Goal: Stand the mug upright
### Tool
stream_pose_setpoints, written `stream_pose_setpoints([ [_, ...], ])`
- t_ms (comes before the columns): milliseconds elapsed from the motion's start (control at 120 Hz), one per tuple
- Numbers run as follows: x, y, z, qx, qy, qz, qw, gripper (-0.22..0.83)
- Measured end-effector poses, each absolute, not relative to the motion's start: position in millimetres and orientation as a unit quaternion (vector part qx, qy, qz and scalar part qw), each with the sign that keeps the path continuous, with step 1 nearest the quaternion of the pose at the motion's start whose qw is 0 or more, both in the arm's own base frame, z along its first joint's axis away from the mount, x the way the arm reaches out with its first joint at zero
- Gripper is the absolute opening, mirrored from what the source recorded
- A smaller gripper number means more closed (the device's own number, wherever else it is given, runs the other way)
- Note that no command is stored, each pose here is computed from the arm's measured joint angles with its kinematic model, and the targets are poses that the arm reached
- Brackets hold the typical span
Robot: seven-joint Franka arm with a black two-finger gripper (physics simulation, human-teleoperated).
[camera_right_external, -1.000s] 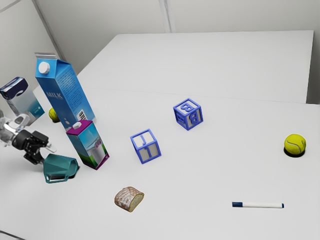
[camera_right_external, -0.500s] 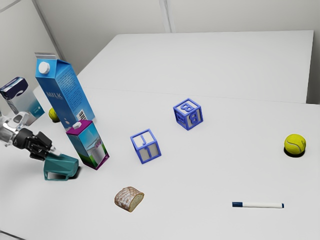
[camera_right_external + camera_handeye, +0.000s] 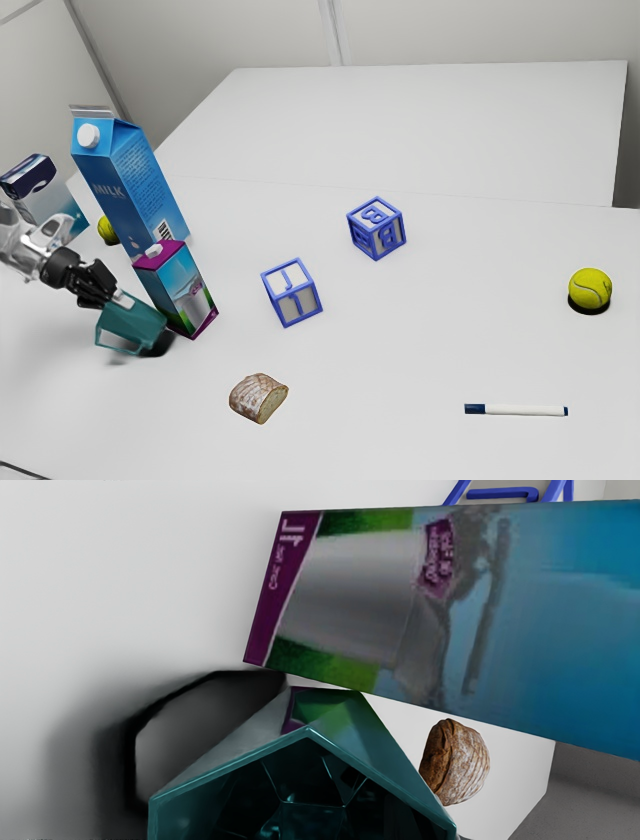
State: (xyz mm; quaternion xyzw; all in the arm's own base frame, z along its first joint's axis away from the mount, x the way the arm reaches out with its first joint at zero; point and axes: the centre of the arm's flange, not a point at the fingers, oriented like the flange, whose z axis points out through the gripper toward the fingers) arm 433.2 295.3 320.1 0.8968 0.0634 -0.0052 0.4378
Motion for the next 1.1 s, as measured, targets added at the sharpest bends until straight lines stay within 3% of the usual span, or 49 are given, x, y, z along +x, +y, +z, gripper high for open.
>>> stream_pose_setpoints([
  [500, 385, 262, 418, 0.924, 0.052, 0.020, 0.379, -0.17],
  [625, 379, 236, 486, 0.949, 0.011, 0.048, 0.311, -0.17],
  [750, 422, 171, 570, 0.977, -0.092, 0.058, 0.181, -0.17],
  [825, 445, 127, 601, 0.981, -0.146, 0.055, 0.117, -0.17],
  [1100, 553, 36, 594, 0.969, -0.245, 0.030, 0.012, -0.17],
])
